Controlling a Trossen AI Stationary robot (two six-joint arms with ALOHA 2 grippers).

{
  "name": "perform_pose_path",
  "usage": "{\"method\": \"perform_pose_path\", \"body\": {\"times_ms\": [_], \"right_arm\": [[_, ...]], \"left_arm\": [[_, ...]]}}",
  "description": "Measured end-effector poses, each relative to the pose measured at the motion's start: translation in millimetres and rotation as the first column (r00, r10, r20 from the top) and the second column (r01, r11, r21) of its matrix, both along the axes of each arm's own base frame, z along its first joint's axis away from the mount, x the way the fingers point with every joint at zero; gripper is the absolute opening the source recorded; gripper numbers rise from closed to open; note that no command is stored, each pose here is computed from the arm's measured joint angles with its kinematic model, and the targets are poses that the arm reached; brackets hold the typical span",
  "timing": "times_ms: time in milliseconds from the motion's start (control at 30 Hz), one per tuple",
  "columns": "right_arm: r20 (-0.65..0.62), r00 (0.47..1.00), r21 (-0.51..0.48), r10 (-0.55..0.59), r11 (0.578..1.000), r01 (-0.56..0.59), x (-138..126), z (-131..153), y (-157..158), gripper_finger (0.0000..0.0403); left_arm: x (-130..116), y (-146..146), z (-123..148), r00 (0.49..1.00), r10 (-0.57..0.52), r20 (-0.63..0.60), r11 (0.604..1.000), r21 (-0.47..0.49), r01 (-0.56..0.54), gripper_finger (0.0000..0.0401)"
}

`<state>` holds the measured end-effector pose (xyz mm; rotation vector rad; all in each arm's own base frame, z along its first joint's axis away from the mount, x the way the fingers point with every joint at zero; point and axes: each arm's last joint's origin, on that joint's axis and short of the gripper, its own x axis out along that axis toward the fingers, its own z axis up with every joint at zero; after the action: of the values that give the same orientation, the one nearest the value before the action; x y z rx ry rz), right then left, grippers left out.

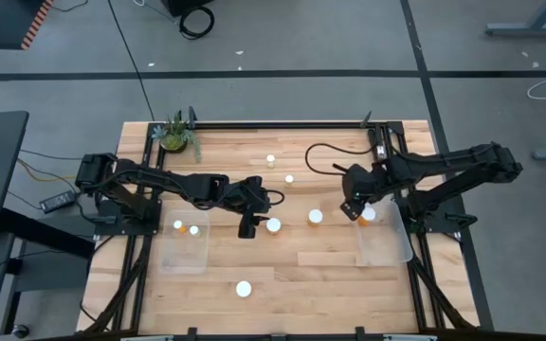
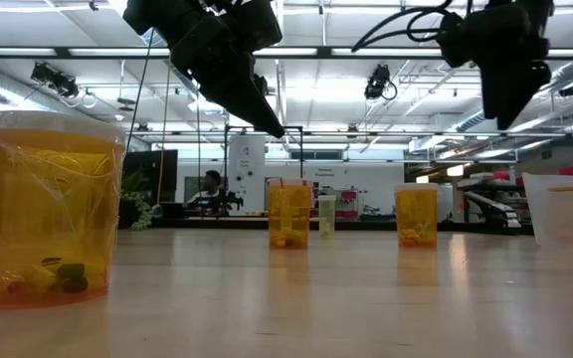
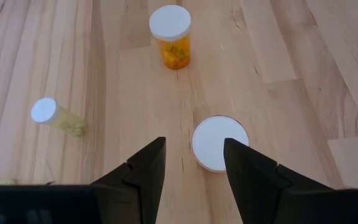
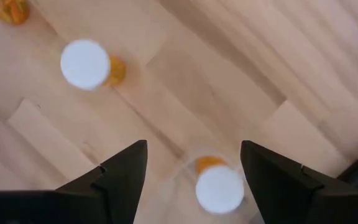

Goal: Pick and place medicine bottles into bin by pill shape (circle, oval)
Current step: Put the big middle right yellow pill bottle into the right transparent bin

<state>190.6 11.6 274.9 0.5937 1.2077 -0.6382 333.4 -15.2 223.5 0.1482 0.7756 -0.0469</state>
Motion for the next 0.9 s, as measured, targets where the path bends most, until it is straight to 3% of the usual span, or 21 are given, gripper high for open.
{"method": "perform_pose_path", "body": {"times_ms": [333, 433, 700, 900], "right_arm": [[-0.002, 0.992, -0.058, 0.128, 0.990, -0.128, 23, -12, 2, 0.0267], [-0.004, 0.987, -0.051, 0.163, 0.985, -0.163, 34, -20, 2, 0.0267], [0.009, 0.975, -0.040, 0.223, 0.974, -0.222, 59, -39, 4, 0.0267], [0.018, 0.966, -0.046, 0.259, 0.965, -0.258, 76, -36, 9, 0.0267]], "left_arm": [[1, 0, 2, 1.000, -0.003, 0.022, 1.000, 0.003, 0.003, 0.0172], [1, 0, 1, 0.998, -0.054, 0.011, 0.997, 0.056, 0.053, 0.0172], [-3, 1, 21, 0.991, -0.085, 0.102, 0.993, 0.091, 0.076, 0.0172], [-3, -2, 16, 0.984, -0.126, 0.124, 0.992, 0.032, 0.123, 0.0172]]}}
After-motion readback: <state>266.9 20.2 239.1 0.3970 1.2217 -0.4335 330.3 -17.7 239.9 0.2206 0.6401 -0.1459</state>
